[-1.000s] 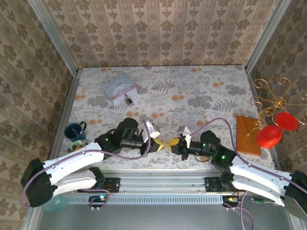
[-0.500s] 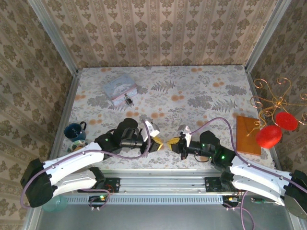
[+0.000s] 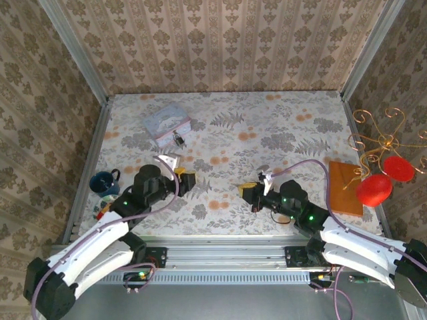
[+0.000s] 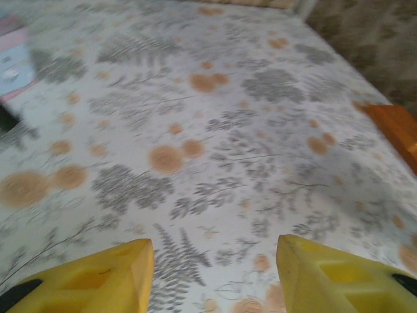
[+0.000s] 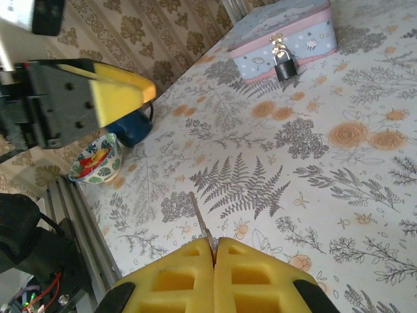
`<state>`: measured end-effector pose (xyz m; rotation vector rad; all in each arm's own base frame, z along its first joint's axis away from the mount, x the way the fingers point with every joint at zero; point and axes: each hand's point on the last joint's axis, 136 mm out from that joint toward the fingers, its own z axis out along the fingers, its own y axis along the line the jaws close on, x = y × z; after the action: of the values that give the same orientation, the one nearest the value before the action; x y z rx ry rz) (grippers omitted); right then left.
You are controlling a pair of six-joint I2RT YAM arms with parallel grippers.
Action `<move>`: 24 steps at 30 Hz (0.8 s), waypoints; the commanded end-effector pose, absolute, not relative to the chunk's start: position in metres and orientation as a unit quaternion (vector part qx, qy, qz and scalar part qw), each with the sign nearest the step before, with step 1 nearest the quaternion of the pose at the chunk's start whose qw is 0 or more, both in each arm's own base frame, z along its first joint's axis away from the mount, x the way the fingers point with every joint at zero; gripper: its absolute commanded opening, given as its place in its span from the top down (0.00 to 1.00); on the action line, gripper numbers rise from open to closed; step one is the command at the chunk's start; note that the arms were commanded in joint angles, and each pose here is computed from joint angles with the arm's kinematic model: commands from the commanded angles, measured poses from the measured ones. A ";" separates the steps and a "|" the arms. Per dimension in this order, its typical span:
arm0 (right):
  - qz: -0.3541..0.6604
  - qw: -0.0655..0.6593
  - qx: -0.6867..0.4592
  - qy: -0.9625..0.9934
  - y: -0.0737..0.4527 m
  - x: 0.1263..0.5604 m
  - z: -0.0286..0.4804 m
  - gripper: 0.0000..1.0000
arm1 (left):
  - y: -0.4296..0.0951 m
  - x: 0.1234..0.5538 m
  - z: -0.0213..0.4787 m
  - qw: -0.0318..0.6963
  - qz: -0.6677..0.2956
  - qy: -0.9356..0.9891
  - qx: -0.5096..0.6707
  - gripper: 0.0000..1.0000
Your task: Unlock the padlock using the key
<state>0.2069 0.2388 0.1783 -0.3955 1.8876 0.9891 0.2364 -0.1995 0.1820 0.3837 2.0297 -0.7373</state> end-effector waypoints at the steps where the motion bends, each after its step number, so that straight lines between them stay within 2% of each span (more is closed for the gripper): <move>1: 0.417 0.482 -0.129 0.760 0.236 0.214 0.190 1.00 | -0.184 0.253 0.184 0.456 -0.303 0.833 0.083 0.47; 9: 0.420 0.472 -0.062 0.773 0.227 0.221 0.183 1.00 | -0.142 0.300 0.144 0.428 -0.245 0.869 -0.024 0.48; 12: 0.415 0.476 -0.060 0.773 0.226 0.221 0.182 1.00 | -0.128 0.321 0.135 0.454 -0.216 0.862 -0.065 0.48; 16: 0.415 0.479 -0.058 0.772 0.224 0.219 0.181 1.00 | -0.124 0.351 0.126 0.473 -0.184 0.857 -0.087 0.48; 24: 0.426 0.472 -0.059 0.769 0.227 0.211 0.177 1.00 | -0.110 0.397 0.088 0.447 -0.114 0.873 -0.155 0.47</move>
<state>0.2112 0.2269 0.1675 -0.1790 1.9273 1.0167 0.3758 -0.1259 0.0787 -0.2649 2.2350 -0.3520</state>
